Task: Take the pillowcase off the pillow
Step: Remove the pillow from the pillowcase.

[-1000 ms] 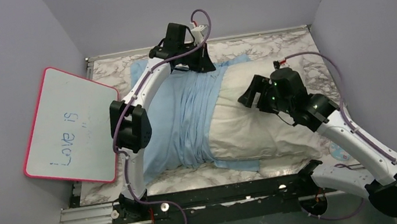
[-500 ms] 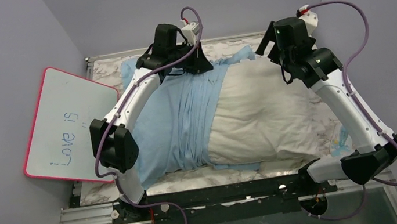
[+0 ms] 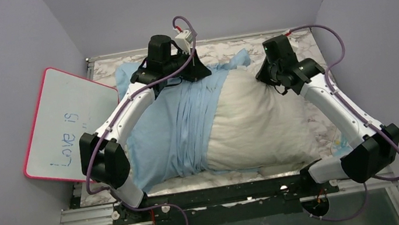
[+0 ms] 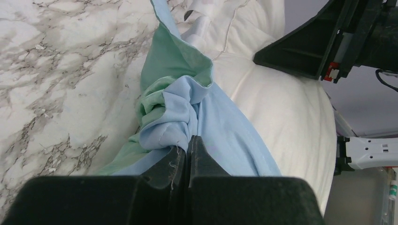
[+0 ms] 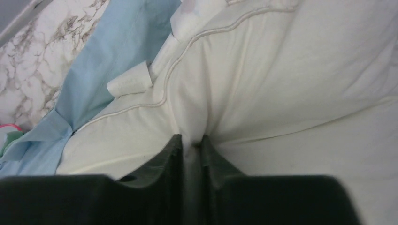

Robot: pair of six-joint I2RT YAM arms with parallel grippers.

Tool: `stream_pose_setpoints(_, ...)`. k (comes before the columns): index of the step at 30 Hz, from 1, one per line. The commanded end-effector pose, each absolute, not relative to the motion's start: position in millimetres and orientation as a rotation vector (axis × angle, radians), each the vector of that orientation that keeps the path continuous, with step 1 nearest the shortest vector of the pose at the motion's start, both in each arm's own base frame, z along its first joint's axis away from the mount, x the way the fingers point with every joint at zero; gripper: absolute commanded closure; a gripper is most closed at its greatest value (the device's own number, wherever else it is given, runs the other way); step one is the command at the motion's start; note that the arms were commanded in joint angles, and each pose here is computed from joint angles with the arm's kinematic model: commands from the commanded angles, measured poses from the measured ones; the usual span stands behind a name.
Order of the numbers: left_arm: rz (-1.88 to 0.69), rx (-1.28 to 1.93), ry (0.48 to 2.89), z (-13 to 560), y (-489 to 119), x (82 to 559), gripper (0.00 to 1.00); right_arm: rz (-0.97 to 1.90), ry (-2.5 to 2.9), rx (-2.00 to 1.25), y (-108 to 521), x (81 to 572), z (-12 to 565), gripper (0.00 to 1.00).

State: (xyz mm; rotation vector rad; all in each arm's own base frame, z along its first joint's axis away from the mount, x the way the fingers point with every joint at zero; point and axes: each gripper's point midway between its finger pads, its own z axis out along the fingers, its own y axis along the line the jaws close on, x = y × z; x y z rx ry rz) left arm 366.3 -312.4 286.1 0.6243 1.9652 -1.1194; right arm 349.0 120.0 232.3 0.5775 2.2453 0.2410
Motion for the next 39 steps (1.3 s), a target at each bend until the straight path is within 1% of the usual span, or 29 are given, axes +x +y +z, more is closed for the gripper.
stream_pose_setpoints(1,-1.031,0.632,1.718,365.1,-300.9,366.0,1.00,0.191,2.257,0.588,108.6,332.7,229.4,0.87)
stream_pose_setpoints(3,-0.977,0.612,1.732,363.9,-294.9,371.7,1.00,0.186,2.222,0.607,102.9,330.7,234.7,0.98)
stream_pose_setpoints(4,-0.956,0.608,1.748,361.2,-292.8,373.7,0.92,0.190,2.209,0.612,101.4,329.1,237.0,0.99)
stream_pose_setpoints(5,-0.947,0.613,1.758,358.9,-292.0,374.0,0.81,0.200,2.200,0.609,101.4,327.8,238.1,0.99)
stream_pose_setpoints(8,-0.975,0.658,1.788,347.7,-296.0,369.6,0.56,0.267,2.183,0.568,108.2,325.8,240.4,0.99)
stream_pose_setpoints(10,-1.024,0.709,1.806,340.1,-302.3,364.1,0.48,0.340,2.188,0.500,119.7,324.1,238.1,0.99)
stream_pose_setpoints(12,-1.094,0.774,1.813,335.1,-310.3,357.2,0.36,0.431,2.183,0.398,134.2,323.2,241.6,0.99)
stream_pose_setpoints(13,-1.109,0.790,1.822,332.3,-312.8,357.5,0.33,0.463,2.182,0.360,139.4,322.2,241.9,0.99)
stream_pose_setpoints(18,-1.061,0.791,1.846,323.9,-319.0,382.2,0.20,0.577,2.124,0.237,155.1,318.9,255.2,0.99)
stream_pose_setpoints(22,-1.031,0.819,1.877,318.5,-329.3,409.1,0.18,0.590,2.121,0.205,158.8,319.3,258.1,0.99)
stream_pose_setpoints(25,-1.093,0.862,1.929,297.7,-341.8,418.2,0.18,0.580,2.133,0.205,157.8,319.0,257.5,0.99)
stream_pose_setpoints(28,-1.265,0.949,1.933,286.8,-352.3,397.7,0.19,0.547,2.143,0.235,152.2,318.5,254.9,0.99)
stream_pose_setpoints(30,-1.323,0.970,1.956,273.9,-353.5,388.0,0.22,0.517,2.147,0.256,147.1,318.6,252.7,0.99)
stream_pose_setpoints(32,-1.323,0.977,1.987,259.9,-350.4,382.8,0.26,0.488,2.147,0.274,142.2,319.0,251.2,0.99)
stream_pose_setpoints(33,-1.325,0.982,1.995,256.0,-348.6,379.6,0.31,0.476,2.146,0.281,140.2,319.2,250.8,0.99)
stream_pose_setpoints(34,-1.328,0.986,2.002,252.3,-346.9,376.8,0.39,0.466,2.143,0.289,138.5,319.6,250.7,0.99)
stream_pose_setpoints(36,-1.312,0.990,2.007,250.2,-343.8,373.9,0.57,0.436,2.138,0.324,132.5,320.3,248.9,0.99)
stream_pose_setpoints(37,-1.271,0.975,2.016,250.1,-341.2,377.5,0.68,0.413,2.136,0.351,128.4,320.4,247.1,0.99)
stream_pose_setpoints(39,-1.104,0.879,2.074,247.2,-329.7,397.6,0.94,0.340,2.134,0.425,115.6,321.8,241.4,0.99)
